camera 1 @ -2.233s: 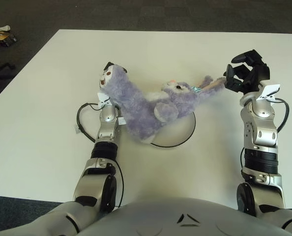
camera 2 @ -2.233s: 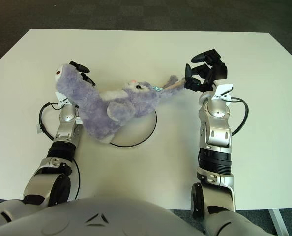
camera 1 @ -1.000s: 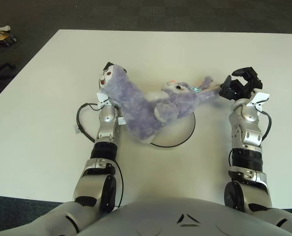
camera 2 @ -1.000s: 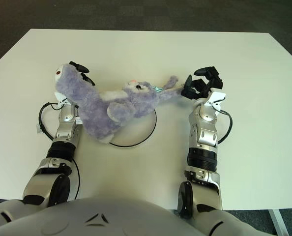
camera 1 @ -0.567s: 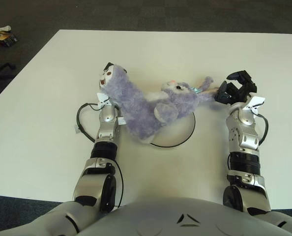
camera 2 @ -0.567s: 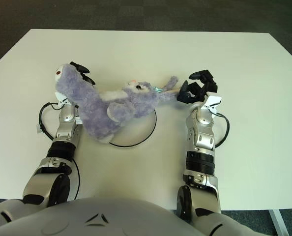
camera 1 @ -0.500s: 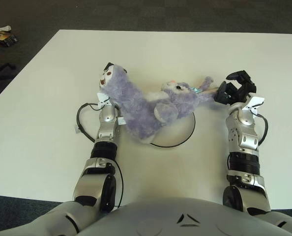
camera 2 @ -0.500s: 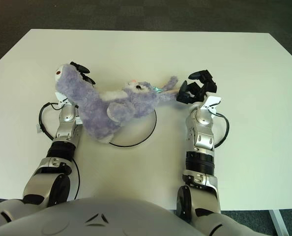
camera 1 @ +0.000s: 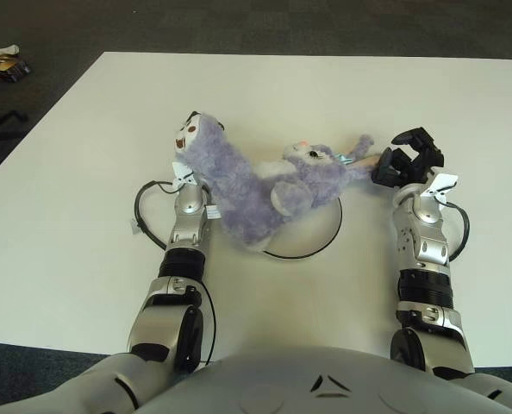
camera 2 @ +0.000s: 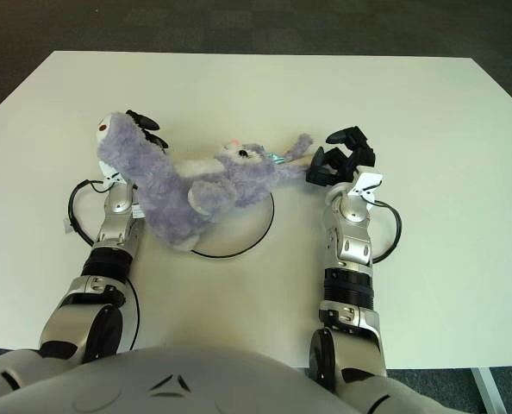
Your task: Put the doll into the plate.
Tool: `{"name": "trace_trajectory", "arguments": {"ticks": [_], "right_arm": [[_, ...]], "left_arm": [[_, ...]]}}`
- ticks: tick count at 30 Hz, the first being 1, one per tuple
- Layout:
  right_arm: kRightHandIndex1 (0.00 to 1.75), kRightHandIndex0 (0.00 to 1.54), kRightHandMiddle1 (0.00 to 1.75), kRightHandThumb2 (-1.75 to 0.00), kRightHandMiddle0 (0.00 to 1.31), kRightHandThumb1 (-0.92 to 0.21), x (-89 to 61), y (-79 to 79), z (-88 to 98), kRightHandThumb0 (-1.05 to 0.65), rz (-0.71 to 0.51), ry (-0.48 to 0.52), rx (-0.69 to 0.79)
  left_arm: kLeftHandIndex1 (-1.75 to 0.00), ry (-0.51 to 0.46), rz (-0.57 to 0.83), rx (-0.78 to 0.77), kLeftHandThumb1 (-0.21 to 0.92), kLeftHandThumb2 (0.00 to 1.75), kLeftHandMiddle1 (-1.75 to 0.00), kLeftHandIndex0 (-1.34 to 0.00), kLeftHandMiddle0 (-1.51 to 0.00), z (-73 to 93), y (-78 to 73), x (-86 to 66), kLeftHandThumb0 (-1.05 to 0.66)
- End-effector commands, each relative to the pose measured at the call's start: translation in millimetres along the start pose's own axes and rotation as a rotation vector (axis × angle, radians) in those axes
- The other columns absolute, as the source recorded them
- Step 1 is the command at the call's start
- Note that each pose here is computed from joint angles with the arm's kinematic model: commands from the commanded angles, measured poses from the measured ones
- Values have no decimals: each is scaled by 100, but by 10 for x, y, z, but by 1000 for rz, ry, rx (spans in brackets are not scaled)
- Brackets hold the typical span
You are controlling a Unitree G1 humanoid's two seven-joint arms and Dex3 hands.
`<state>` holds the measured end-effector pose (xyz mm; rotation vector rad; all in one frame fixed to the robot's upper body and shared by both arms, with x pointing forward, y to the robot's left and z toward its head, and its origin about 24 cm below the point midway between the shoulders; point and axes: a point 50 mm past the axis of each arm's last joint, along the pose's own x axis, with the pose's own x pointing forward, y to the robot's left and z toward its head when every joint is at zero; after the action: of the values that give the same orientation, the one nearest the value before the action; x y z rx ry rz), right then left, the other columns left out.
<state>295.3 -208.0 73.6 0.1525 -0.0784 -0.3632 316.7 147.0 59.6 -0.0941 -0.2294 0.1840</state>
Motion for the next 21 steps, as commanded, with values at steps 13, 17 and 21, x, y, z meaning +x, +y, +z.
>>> {"name": "trace_trajectory", "arguments": {"ticks": [13, 17, 21], "right_arm": [[167, 94, 175, -174, 67, 8, -89, -179, 188, 0, -23, 23, 173], [168, 92, 175, -171, 65, 5, -127, -175, 221, 0, -13, 27, 185], [168, 89, 175, -168, 62, 1, -167, -163, 249, 0, 7, 36, 197]], "left_arm": [[-175, 108, 34, 1, 13, 153, -175, -63, -64, -232, 111, -182, -1], [-175, 111, 36, -10, 13, 153, -175, -63, -64, -235, 105, -183, -1], [-175, 109, 28, -3, 14, 153, -175, -62, -63, -237, 98, -179, -1]]}}
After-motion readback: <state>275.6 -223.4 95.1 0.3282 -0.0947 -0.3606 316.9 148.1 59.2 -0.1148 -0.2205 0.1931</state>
